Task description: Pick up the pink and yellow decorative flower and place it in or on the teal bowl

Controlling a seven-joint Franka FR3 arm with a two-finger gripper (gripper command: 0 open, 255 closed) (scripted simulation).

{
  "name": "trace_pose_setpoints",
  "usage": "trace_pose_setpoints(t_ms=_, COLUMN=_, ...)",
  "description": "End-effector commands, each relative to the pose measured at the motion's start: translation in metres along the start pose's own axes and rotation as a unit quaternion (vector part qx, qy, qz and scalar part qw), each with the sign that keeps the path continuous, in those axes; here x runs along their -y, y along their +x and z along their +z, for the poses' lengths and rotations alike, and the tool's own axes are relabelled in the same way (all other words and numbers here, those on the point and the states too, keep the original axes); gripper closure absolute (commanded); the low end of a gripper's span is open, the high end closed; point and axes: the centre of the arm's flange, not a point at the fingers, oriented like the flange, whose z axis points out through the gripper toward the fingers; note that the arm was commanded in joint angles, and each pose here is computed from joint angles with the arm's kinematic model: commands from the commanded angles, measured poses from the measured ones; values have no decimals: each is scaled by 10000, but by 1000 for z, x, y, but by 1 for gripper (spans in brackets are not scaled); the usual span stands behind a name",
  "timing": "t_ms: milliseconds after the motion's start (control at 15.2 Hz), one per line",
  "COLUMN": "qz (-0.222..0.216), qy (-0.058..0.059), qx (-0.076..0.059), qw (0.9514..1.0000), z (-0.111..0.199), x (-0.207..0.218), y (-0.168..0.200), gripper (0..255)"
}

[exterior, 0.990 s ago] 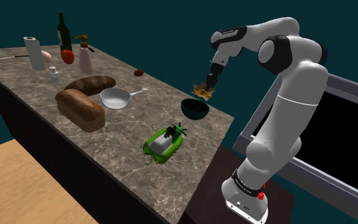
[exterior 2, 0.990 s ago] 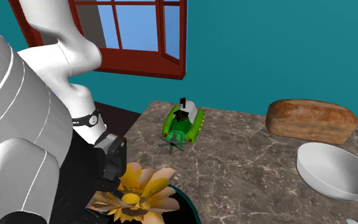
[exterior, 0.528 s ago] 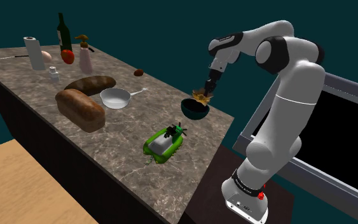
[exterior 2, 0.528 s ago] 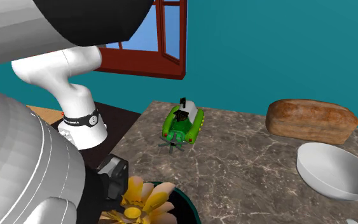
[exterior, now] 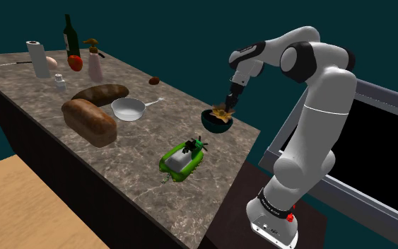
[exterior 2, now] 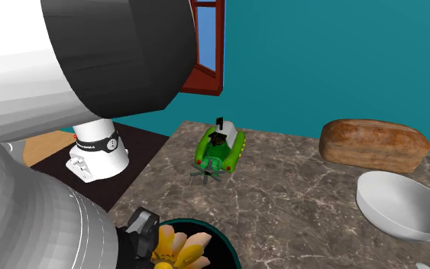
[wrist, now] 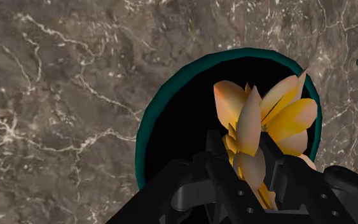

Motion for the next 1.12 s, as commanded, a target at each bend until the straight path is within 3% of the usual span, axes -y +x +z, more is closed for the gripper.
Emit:
trace_pose_setpoints(t_ms=0, qz=-1, qy=-1, qx=-2, qw=10000, z=2, x=0, y=0, gripper=255)
trace_pose_setpoints(t_ms=330, qz=-1, qy=-1, qx=-2, qw=10000, z=2, x=0, y=0, gripper=255)
trace_pose_setpoints(t_ms=396, qz=-1, qy=-1, qx=-2, qw=10000, z=2, x=0, y=0, gripper=0)
trace_pose_setpoints(t_ms=726, qz=-1, qy=-1, qx=-2, qw=10000, z=2, x=0, y=0, gripper=0)
trace_pose_setpoints(t_ms=990, qz=-1, qy=-1, qx=-2, qw=10000, z=-48, x=0, y=0, gripper=0)
trace_pose_setpoints(t_ms=1056, qz=-1, qy=-1, qx=-2, qw=10000, z=-48, x=0, y=0, gripper=0)
